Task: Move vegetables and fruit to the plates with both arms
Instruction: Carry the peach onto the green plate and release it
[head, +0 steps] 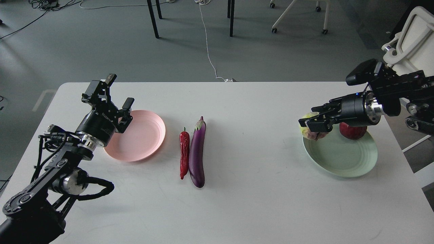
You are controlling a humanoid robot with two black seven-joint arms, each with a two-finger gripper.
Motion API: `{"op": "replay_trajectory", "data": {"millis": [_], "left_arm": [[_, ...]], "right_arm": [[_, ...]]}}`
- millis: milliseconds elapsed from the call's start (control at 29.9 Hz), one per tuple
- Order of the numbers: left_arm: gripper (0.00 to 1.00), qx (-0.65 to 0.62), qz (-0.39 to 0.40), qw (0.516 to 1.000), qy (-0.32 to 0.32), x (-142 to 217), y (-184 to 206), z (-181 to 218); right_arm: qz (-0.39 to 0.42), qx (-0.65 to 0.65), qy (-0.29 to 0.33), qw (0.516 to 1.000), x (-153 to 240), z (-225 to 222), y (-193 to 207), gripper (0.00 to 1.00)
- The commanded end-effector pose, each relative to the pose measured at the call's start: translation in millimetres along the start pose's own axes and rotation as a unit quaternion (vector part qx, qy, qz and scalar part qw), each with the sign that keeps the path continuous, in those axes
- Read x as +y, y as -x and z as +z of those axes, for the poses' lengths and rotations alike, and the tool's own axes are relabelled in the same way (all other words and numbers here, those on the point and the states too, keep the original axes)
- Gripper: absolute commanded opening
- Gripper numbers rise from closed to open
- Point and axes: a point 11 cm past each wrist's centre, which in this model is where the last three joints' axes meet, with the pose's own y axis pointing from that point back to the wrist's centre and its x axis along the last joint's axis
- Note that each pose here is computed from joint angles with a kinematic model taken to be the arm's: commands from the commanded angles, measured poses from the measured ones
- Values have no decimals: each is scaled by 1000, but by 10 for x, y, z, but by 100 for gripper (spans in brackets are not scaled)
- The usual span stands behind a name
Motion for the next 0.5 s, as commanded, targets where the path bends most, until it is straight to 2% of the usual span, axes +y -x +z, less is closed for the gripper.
{"op": "replay_trajectory", "data": {"millis": [0, 167, 301, 334, 401, 434, 467], "left_arm": [[98, 1, -3, 1000, -2, -5, 27, -20], [98, 0, -3, 1000, -2, -8, 25, -16], [98, -1, -3, 1000, 2, -18, 18, 8], [98, -2, -3, 1000, 2, -17, 14, 11], [98, -3, -4, 1000, 1, -16, 16, 13], [98, -2, -3, 1000, 1, -11, 14, 8], [98, -2, -3, 1000, 1, -11, 14, 8]], "right_arm": [[-21, -12, 29, 999, 162, 198, 322, 46], [-36, -33, 31, 998, 151, 225, 570, 49], [-47, -44, 55, 996, 170, 377, 705, 54], [-48, -46, 60, 996, 180, 409, 727, 59], [-46, -47, 60, 996, 173, 414, 748, 86], [-43, -47, 59, 996, 164, 406, 748, 95], [-38, -48, 57, 997, 153, 396, 734, 95]]}}
